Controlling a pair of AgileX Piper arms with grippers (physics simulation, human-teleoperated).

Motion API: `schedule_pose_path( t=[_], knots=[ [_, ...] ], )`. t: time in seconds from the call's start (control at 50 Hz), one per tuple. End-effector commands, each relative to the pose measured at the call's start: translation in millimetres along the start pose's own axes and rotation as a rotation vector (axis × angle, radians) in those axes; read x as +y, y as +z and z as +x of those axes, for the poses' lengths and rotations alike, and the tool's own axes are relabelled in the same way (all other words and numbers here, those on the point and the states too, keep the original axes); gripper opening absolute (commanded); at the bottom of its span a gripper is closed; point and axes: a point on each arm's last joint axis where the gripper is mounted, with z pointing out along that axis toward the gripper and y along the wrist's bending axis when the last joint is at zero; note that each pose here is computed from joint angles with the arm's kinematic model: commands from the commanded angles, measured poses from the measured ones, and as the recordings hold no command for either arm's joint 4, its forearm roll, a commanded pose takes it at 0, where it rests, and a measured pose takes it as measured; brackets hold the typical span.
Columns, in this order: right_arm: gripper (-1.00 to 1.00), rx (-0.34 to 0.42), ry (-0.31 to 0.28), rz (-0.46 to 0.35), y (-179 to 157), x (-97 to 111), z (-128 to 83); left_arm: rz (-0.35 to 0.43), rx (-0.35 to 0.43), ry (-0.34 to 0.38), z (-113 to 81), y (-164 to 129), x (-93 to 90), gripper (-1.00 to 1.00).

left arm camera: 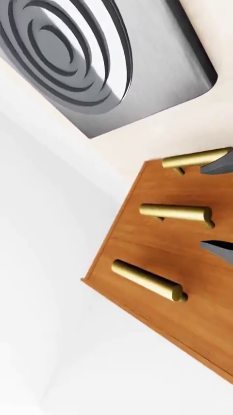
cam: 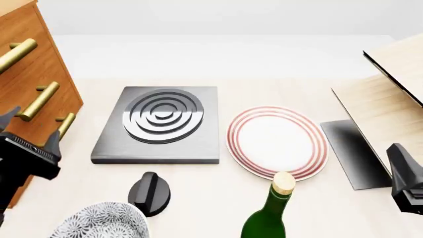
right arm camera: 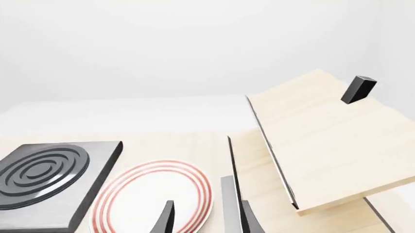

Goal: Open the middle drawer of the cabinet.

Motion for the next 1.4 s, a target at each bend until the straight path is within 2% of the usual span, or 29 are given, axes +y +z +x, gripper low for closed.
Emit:
schedule_pose_path(
  t=[0.02, 0.32, 0.84, 0.92, 1.04, 1.18, 1.32, 1.34, 1.4],
  knots=[
    [1.00, 0.000, 0.000, 0.000, 0, 0, 0, -0.009, 0.026, 0.024, 6.0, 11, -0.5, 1.00],
    [1.00, 0.000, 0.000, 0.000, 0, 0, 0, -0.049, 0.049, 0.042, 10.0, 21, 8.0, 1.00],
    [1.00, 0.000, 0.000, 0.000, 0, 0, 0, -0.035, 0.073, 0.092, 17.6, 55, 5.9, 1.00],
    [1.00, 0.000, 0.000, 0.000, 0, 0, 0, -0.038, 0.088, 0.130, 21.3, 59, 6.9, 1.00],
    [1.00, 0.000, 0.000, 0.000, 0, 0, 0, -0.038, 0.088, 0.115, 21.6, 61, 6.7, 1.00],
    [1.00, 0.000, 0.000, 0.000, 0, 0, 0, -0.039, 0.097, 0.131, 25.1, 69, 6.7, 1.00],
    [1.00, 0.000, 0.000, 0.000, 0, 0, 0, -0.031, 0.123, 0.141, 32.7, 77, 4.8, 1.00],
    [1.00, 0.000, 0.000, 0.000, 0, 0, 0, -0.012, 0.175, 0.137, 50.1, 91, -1.2, 1.00],
    [1.00, 0.000, 0.000, 0.000, 0, 0, 0, -0.004, 0.182, 0.141, 52.7, 94, -3.4, 1.00]
  ],
)
